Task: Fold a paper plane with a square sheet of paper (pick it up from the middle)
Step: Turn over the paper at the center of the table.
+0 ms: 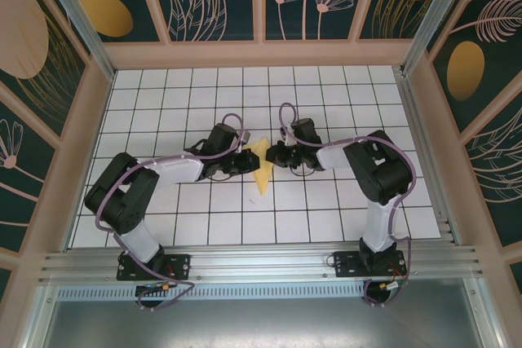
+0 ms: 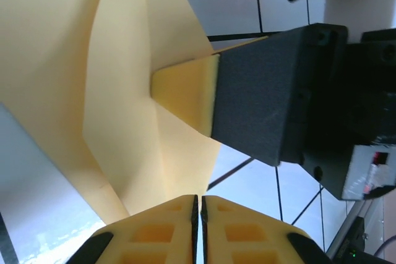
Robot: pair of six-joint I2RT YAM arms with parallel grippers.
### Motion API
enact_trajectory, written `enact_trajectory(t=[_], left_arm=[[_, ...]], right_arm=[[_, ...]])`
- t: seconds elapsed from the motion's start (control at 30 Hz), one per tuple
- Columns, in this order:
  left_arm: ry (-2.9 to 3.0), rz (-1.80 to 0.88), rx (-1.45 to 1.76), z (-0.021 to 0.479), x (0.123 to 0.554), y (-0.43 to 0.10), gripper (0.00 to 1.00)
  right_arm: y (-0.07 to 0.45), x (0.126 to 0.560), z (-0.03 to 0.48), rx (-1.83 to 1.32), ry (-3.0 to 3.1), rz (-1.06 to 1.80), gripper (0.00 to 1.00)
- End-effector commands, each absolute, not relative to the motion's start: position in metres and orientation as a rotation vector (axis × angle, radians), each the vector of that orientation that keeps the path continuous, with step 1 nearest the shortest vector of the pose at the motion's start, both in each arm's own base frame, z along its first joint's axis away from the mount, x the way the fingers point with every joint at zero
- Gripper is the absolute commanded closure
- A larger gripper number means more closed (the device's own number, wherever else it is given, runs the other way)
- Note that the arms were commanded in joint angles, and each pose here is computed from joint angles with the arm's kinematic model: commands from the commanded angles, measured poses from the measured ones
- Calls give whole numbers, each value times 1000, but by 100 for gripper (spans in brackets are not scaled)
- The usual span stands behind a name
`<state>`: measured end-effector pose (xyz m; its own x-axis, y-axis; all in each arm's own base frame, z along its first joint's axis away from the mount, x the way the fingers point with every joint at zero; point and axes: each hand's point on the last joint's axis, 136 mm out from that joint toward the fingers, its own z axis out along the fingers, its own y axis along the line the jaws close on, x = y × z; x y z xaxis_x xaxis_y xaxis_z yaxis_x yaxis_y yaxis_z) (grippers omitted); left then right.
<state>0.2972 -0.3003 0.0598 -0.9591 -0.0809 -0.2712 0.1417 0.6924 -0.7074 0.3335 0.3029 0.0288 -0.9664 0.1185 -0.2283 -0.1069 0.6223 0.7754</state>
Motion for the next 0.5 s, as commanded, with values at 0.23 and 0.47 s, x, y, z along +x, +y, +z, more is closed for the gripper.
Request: enact_trajectory(t=[0.23, 0.47], left_arm=[[2703, -1044, -28, 18, 297, -290, 96], [2723, -1007, -31, 12, 295, -285, 99]], right_arm=[[311, 337, 44, -53, 2547, 1313, 82], [318, 333, 43, -87, 2548, 1340, 74]])
